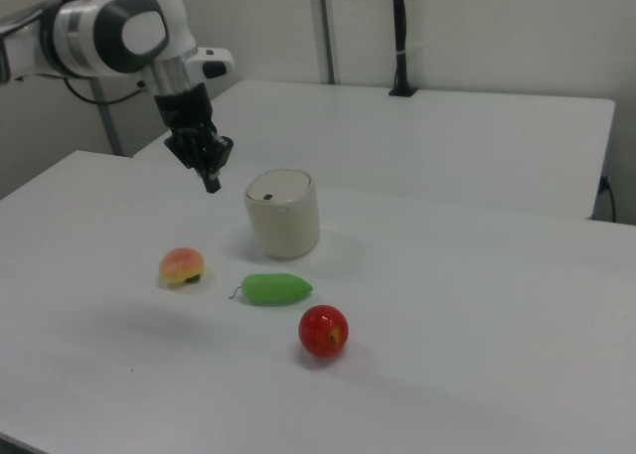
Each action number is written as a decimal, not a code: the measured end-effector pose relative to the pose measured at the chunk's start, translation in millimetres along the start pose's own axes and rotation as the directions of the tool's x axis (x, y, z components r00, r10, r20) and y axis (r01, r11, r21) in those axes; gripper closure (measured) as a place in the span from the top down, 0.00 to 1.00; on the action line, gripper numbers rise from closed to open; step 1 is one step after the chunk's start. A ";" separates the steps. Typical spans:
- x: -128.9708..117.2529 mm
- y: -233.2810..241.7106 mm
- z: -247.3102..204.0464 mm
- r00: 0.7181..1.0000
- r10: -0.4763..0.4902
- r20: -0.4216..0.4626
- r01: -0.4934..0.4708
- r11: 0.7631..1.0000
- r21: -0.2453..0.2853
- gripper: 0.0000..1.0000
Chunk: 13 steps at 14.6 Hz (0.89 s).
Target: Close garbage bin
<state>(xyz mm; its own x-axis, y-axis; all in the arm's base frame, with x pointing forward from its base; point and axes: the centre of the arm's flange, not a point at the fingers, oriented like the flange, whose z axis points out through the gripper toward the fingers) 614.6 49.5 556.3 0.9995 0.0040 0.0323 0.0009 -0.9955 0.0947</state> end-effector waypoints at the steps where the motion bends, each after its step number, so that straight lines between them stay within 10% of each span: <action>1: -8.4 2.2 -7.1 1.000 -0.001 0.018 0.001 1.000 0.000 0.01; 6: -38.8 10.5 -32.5 0.999 -0.002 0.052 0.002 1.000 0.004 0.05; 13: -40.1 17.6 -32.7 0.999 -0.002 0.052 0.003 1.000 -0.015 0.78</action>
<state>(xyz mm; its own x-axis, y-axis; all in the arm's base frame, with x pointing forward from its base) 573.5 34.9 589.2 0.9998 0.0009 -0.0194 0.0031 -0.9940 0.1092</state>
